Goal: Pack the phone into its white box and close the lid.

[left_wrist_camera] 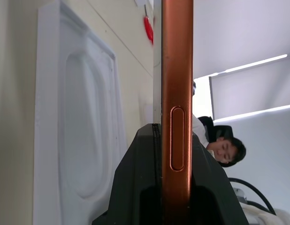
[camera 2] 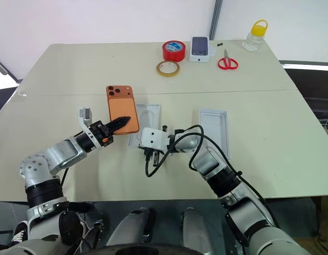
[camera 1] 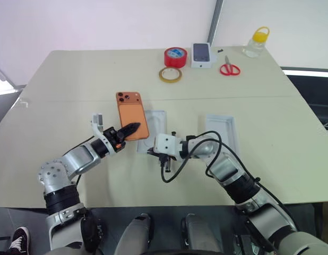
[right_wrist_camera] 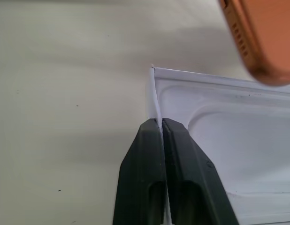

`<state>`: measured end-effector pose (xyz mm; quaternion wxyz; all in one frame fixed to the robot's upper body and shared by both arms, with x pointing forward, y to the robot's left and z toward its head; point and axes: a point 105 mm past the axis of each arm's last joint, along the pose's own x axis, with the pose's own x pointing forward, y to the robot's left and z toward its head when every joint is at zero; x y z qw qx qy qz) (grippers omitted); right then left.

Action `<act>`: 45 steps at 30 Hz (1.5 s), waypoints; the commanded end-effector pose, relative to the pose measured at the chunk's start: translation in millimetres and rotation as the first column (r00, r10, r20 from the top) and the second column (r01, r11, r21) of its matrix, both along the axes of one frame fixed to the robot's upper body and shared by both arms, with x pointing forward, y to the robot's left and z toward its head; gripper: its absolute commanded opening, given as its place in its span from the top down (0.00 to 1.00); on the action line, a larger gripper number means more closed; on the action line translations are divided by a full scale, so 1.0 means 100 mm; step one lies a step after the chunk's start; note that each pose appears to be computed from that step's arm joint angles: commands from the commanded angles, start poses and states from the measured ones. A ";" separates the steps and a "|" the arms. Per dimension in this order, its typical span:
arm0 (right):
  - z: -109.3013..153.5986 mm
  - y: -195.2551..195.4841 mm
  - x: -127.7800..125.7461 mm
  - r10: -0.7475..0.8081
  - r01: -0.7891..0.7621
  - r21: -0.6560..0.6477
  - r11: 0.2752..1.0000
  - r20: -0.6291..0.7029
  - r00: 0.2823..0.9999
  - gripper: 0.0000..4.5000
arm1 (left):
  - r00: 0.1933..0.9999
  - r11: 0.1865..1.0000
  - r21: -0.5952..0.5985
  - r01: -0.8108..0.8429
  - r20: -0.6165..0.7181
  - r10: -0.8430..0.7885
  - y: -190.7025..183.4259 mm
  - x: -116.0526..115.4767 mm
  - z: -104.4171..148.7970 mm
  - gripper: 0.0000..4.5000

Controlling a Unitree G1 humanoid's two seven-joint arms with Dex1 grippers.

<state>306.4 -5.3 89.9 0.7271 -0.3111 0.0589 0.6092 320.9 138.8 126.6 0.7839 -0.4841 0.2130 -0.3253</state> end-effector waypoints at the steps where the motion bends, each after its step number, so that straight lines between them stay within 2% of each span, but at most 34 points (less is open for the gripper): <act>1: 0.15 0.02 -0.12 0.074 -0.074 0.052 0.996 0.006 0.997 0.56 | 0.997 0.999 0.003 0.032 0.076 -0.032 -0.04 0.01 0.15 1.00; 6: 0.30 -0.06 -0.17 0.120 -0.120 0.084 0.989 0.008 0.993 0.00 | 0.994 0.997 0.032 0.076 0.073 -0.079 -0.09 0.06 0.12 1.00; 10: 0.57 -0.24 -0.08 0.086 -0.082 0.179 0.981 -0.014 0.996 0.00 | 0.989 0.991 0.045 0.126 0.066 -0.129 -0.17 0.09 0.07 1.00; 14: 0.57 -0.44 0.06 0.013 -0.014 0.142 0.990 0.004 1.000 0.00 | 0.988 0.990 0.032 0.141 0.054 -0.142 -0.21 0.11 0.02 1.00; 15: 0.56 -0.48 0.09 0.000 -0.001 0.129 0.992 0.011 1.000 0.00 | 0.989 0.990 0.028 0.136 0.049 -0.138 -0.22 0.11 0.01 0.78; 16: 0.55 -0.54 0.12 -0.021 0.019 0.123 0.992 0.012 1.000 0.00 | 0.990 0.990 0.036 0.136 0.041 -0.138 -0.22 0.11 -0.02 0.72; 22: 0.53 -0.61 0.17 -0.056 0.052 0.116 0.992 0.029 0.998 0.00 | 0.984 0.982 0.075 0.171 0.037 -0.174 -0.22 0.05 -0.03 0.10; 33: 0.52 -0.53 0.25 -0.060 0.053 0.126 0.991 0.054 0.997 0.00 | 0.975 0.962 0.196 0.189 0.081 -0.208 -0.14 -0.08 0.06 0.10; 45: 0.53 -0.52 0.31 -0.085 0.075 0.151 0.986 0.062 0.994 0.00 | 0.982 0.959 0.275 0.074 0.150 -0.118 0.16 -0.14 0.24 0.10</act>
